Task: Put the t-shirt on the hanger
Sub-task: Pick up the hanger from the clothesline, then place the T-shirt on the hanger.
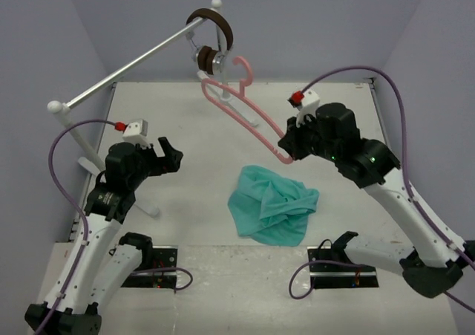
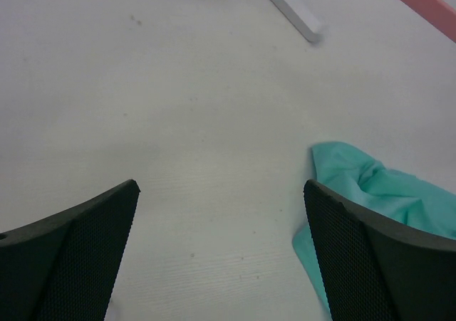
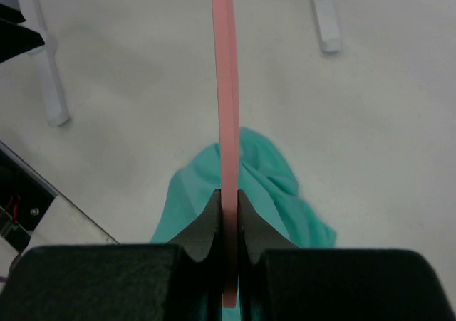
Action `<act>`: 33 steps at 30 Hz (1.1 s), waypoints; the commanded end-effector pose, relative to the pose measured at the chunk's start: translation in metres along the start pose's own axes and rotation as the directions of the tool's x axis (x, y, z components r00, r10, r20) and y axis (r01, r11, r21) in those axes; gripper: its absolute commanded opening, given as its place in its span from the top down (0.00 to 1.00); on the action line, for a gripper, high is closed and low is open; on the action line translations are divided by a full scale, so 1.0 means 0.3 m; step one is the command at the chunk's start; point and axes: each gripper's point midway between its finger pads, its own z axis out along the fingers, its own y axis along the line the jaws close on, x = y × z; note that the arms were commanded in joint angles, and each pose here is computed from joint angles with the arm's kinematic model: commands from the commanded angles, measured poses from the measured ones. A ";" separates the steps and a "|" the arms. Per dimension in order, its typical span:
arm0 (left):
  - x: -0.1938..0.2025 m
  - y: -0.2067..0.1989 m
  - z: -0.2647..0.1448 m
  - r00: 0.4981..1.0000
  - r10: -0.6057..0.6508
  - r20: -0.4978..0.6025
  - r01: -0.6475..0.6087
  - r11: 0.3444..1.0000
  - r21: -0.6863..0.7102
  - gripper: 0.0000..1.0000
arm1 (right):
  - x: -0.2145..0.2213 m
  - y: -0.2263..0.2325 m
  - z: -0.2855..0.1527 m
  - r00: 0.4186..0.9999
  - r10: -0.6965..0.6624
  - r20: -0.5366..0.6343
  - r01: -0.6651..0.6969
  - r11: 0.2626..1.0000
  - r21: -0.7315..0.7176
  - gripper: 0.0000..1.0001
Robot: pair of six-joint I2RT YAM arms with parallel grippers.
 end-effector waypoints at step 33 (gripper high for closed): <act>0.653 -0.875 0.074 0.890 0.443 -0.107 -0.310 0.762 0.569 1.00 | 0.134 -0.198 -0.519 0.968 0.114 0.224 -0.186 0.924 0.334 1.00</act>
